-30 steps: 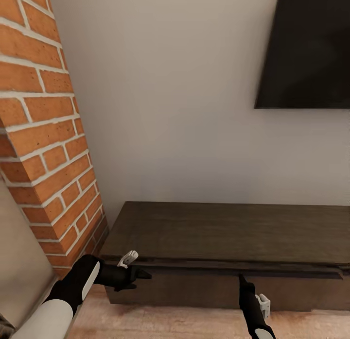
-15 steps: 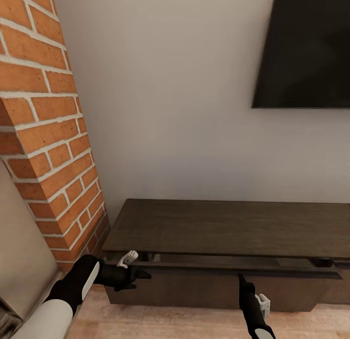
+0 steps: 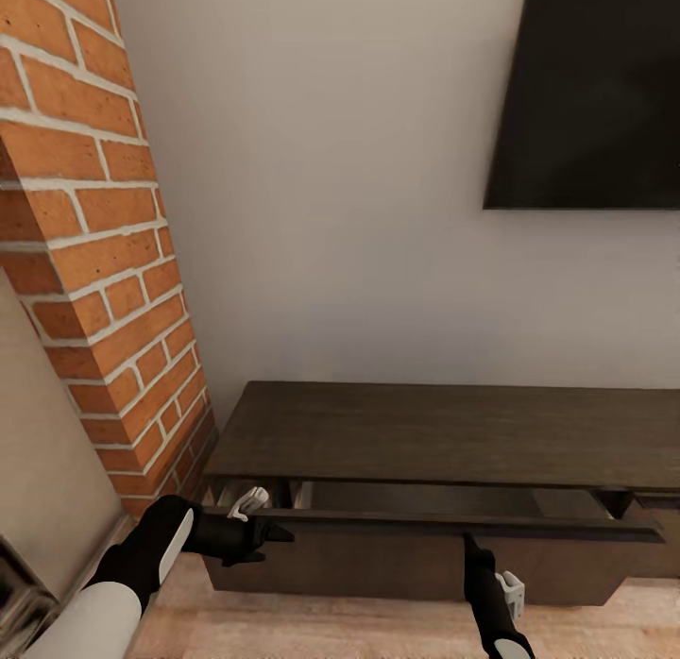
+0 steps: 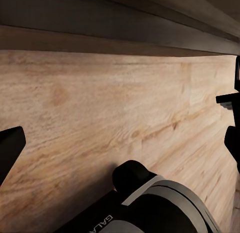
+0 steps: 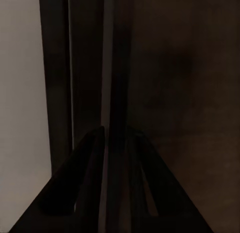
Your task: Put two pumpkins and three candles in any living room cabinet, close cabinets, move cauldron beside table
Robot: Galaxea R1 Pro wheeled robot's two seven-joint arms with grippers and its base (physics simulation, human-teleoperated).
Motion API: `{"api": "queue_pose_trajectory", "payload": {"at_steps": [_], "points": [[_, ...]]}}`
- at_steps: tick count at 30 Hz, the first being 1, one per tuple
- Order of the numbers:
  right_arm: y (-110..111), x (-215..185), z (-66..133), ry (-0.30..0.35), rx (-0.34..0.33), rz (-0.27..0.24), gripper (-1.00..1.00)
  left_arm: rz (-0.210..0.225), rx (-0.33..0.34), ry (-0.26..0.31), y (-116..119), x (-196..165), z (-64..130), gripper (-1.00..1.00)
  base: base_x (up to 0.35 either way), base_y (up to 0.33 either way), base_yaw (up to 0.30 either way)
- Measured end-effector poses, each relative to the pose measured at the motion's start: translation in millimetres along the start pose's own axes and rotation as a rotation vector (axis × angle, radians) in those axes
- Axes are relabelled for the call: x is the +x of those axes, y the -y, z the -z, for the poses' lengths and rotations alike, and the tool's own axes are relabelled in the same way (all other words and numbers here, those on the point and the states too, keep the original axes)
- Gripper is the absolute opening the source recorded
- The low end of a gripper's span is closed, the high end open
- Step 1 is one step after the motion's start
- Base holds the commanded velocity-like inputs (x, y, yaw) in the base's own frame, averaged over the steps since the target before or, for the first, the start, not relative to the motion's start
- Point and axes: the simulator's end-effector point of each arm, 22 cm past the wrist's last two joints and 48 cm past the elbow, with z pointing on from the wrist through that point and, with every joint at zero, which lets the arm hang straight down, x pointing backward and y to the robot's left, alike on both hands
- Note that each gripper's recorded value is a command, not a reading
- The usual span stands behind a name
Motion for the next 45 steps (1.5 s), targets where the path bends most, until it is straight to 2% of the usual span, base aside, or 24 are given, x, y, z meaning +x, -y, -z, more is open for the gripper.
{"api": "queue_pose_trajectory", "payload": {"at_steps": [45], "points": [[-0.1, 3.0, 0.1, -0.009, -0.001, 0.008, -1.0, -0.001, 0.0, 0.001, -0.1, -0.3, 0.0, 1.0, -0.134, 0.0, 0.0]]}}
